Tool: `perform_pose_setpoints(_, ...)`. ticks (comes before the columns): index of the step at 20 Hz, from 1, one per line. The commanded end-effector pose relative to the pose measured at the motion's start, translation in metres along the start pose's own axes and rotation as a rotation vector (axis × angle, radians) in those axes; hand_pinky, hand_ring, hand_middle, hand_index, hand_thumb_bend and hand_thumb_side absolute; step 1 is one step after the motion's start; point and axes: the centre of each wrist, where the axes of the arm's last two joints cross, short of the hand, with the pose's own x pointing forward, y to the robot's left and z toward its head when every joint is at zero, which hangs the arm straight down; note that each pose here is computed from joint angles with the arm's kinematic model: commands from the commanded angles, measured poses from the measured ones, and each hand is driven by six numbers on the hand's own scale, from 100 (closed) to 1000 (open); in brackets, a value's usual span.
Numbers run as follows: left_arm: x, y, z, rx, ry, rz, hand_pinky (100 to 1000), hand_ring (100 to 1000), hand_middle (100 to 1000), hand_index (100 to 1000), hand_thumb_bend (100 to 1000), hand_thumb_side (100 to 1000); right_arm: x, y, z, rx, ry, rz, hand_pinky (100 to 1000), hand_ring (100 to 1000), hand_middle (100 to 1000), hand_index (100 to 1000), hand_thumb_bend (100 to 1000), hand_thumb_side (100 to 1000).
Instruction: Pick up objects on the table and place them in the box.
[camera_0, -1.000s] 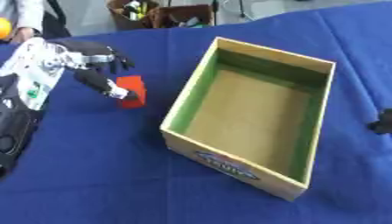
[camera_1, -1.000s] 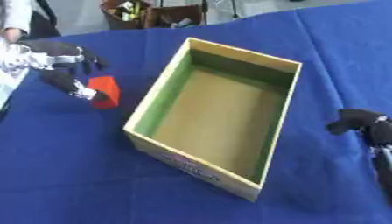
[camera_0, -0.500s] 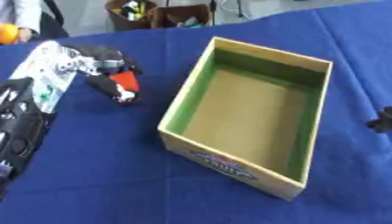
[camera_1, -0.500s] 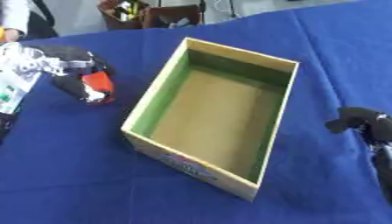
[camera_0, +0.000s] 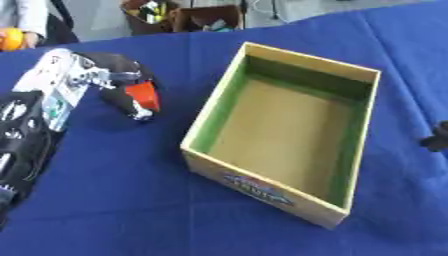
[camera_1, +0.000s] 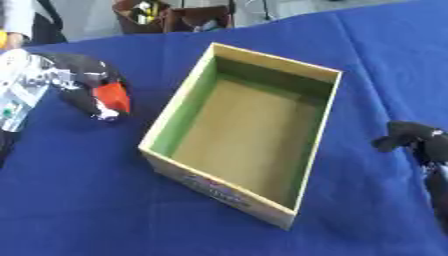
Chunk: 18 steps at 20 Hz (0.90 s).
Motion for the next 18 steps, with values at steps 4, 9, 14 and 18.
perform_pose_setpoints(4, -0.0048, 0.0105, 0.0076, -0.019, 0.000, -0.023, 546, 733, 828, 978, 506, 732, 0.0058, -0.0012, -0.0029, -0.005, -0.022, -0.001, 924, 682, 527, 778, 100, 996)
perform_pose_setpoints(9, -0.0047, 0.0105, 0.0078, -0.024, 0.011, -0.020, 547, 733, 825, 983, 506, 734, 0.0057, -0.0010, -0.0027, -0.005, -0.021, -0.002, 924, 682, 527, 778, 100, 996)
perform_pose_setpoints(14, -0.0076, 0.0141, 0.0138, -0.001, 0.052, -0.013, 543, 733, 806, 1000, 525, 772, 0.0054, 0.0005, -0.0021, 0.002, -0.013, -0.005, 926, 683, 526, 776, 100, 1000)
perform_pose_setpoints(18, -0.0095, 0.0146, 0.0163, -0.012, 0.105, -0.016, 557, 741, 813, 999, 540, 784, 0.0052, 0.0012, -0.0017, 0.006, -0.012, -0.007, 927, 683, 526, 776, 100, 1000)
